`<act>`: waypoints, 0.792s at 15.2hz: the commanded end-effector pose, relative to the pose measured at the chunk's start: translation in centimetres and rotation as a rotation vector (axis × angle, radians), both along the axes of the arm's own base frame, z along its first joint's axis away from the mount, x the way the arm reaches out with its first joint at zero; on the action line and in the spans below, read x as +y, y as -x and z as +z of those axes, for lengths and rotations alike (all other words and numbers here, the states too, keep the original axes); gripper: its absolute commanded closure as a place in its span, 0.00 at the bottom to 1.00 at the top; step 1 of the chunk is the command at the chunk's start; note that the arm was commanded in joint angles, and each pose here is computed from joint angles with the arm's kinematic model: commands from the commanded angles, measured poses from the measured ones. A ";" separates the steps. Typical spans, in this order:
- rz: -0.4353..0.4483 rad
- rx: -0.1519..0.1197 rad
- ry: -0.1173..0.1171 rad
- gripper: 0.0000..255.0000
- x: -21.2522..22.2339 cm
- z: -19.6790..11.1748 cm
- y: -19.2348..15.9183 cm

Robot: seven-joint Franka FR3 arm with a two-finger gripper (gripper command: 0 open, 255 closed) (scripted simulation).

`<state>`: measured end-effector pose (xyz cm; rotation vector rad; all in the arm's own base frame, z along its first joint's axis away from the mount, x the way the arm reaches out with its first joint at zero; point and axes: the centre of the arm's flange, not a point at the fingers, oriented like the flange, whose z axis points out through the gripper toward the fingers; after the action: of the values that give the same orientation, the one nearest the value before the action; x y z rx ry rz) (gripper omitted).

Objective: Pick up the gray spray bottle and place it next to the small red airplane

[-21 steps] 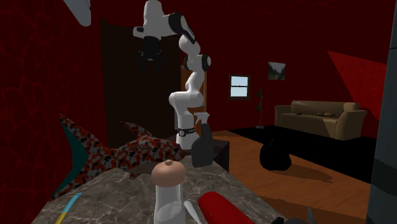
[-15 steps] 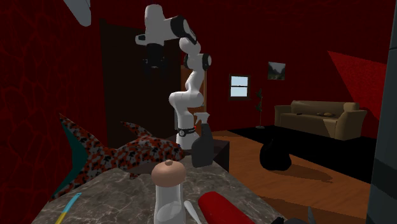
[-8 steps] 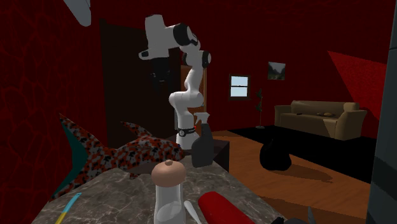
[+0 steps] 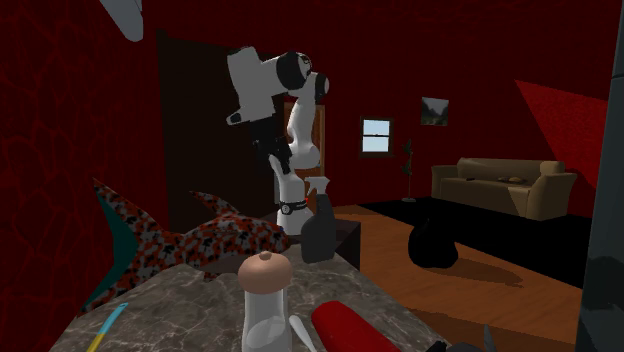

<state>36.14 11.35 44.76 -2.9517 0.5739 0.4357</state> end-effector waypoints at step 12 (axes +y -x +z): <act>-0.305 0.230 -0.085 0.00 8.5 -12.2 -3.7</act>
<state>40.01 19.59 33.28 -2.6973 0.9719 0.7377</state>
